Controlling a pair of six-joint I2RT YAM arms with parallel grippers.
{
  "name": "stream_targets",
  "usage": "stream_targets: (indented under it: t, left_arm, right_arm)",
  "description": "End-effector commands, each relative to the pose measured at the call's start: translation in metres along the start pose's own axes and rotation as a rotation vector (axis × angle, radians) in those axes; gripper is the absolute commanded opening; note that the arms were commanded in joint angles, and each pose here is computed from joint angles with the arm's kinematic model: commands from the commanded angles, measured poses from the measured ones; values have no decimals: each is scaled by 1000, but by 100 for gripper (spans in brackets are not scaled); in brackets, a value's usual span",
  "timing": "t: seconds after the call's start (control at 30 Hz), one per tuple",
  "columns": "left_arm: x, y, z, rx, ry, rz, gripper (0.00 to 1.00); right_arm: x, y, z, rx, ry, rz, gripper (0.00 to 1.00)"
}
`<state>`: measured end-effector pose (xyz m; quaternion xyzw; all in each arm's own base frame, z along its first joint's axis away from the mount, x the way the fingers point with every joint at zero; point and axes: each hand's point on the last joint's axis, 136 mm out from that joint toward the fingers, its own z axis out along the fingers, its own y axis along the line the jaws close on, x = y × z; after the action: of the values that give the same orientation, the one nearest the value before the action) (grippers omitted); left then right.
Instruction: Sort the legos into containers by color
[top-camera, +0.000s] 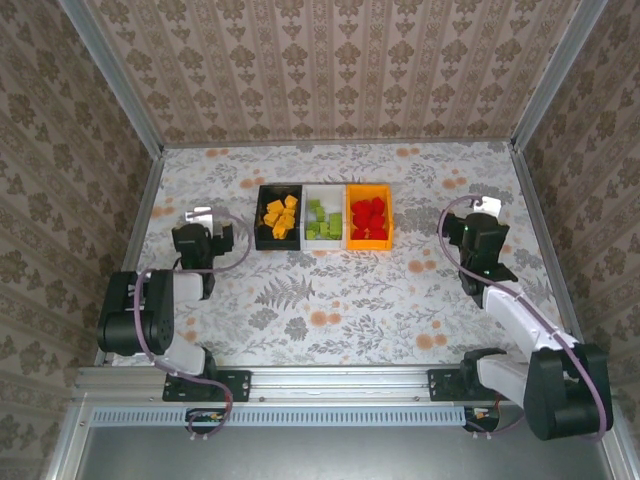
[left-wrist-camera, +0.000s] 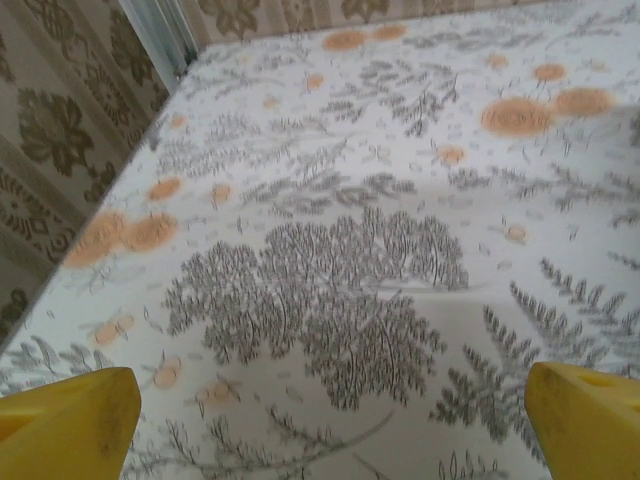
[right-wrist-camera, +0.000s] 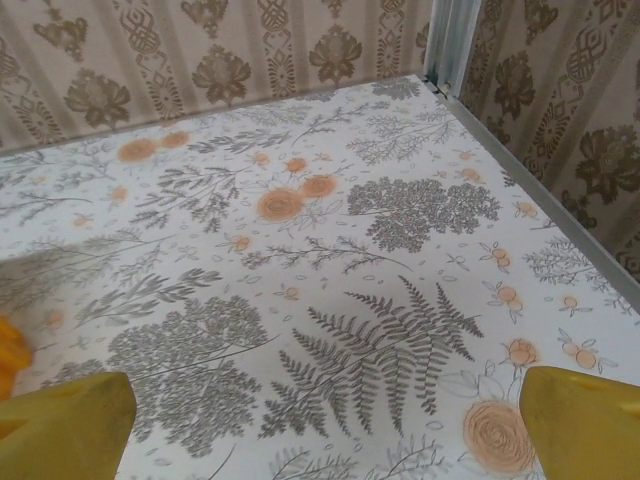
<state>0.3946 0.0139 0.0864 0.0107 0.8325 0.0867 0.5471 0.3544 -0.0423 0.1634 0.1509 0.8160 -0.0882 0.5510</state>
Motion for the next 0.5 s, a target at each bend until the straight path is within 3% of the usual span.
stream_targets:
  t: [0.0,0.33,0.47]
  left_arm:
    - [-9,-5,-1,39,-51,-34,100]
    - [-11,1,-3,-10,-70,-39,100]
    - [-11,0,-2,-7,-68,-35,100]
  right_arm:
    - [0,13,14,-87,-75,-16,100]
    - [45,38,55,-201,-53,-91,100]
    - [50,44,54,-225,-38,-114,100]
